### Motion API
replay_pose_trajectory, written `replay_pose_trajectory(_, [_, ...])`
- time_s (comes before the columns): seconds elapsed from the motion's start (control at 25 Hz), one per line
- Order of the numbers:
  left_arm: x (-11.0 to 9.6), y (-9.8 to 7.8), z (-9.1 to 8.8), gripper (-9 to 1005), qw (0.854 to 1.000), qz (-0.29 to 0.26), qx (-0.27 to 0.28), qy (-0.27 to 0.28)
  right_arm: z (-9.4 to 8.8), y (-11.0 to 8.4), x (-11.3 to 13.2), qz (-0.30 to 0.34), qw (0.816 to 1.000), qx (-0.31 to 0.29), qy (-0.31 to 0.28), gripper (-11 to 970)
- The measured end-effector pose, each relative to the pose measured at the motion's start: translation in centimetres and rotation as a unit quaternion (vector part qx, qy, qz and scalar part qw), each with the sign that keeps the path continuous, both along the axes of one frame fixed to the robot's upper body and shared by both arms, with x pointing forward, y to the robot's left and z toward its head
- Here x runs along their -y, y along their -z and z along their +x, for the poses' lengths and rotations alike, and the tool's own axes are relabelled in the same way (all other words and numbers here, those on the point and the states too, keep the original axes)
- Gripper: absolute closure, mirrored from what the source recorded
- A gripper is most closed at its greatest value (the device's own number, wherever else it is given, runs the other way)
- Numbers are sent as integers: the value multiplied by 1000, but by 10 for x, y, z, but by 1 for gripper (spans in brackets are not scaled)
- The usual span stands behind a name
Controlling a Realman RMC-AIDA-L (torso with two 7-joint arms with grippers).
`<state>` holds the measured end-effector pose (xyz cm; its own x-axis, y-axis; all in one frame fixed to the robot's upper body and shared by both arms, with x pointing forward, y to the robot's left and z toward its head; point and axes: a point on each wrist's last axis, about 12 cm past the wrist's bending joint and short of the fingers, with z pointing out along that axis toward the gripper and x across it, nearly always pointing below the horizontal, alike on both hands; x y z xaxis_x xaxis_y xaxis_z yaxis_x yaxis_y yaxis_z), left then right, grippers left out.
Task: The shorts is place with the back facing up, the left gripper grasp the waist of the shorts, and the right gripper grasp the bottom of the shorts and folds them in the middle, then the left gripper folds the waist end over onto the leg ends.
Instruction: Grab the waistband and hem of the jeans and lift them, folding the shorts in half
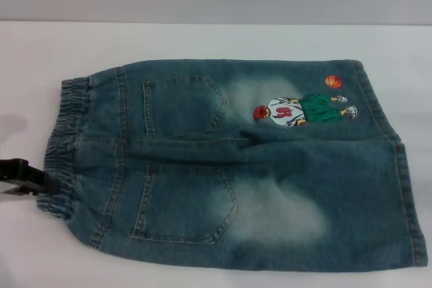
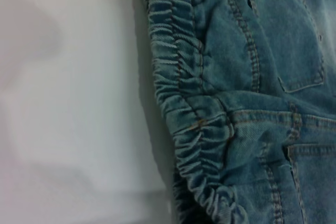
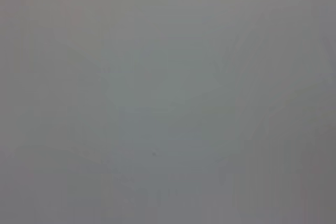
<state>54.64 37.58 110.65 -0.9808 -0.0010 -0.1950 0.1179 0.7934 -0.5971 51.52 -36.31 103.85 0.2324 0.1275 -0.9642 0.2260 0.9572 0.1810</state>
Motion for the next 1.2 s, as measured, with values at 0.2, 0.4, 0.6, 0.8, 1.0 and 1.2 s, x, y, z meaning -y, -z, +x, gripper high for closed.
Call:
replay_pose_trajectory(0.2, [2, 0, 1, 754, 1000, 2, 1, 3, 0, 0, 1, 1, 1000, 0, 2, 297])
replay_pose_trajectory(0.4, [1, 0, 1, 890, 1000, 3, 0, -2, 1, -1, 0, 3, 1000, 1, -3, 297])
replay_pose_trajectory(0.6, [-1, 0, 1, 959, 1000, 6, 3, -6, 11, -9, 1, 66, 994, 17, -82, 297])
replay_pose_trajectory(0.8, [0, -1, 2, 957, 1000, 10, 10, -7, 29, -38, 3, 143, 952, 6, -270, 297])
replay_pose_trajectory(1.0, [-1, -2, 3, 955, 1000, 12, 14, -6, 50, -77, -12, 151, 859, -104, -479, 297])
replay_pose_trajectory(1.2, [0, -4, 5, 953, 1000, 14, 17, -6, 49, -104, -24, 117, 773, -163, -602, 297])
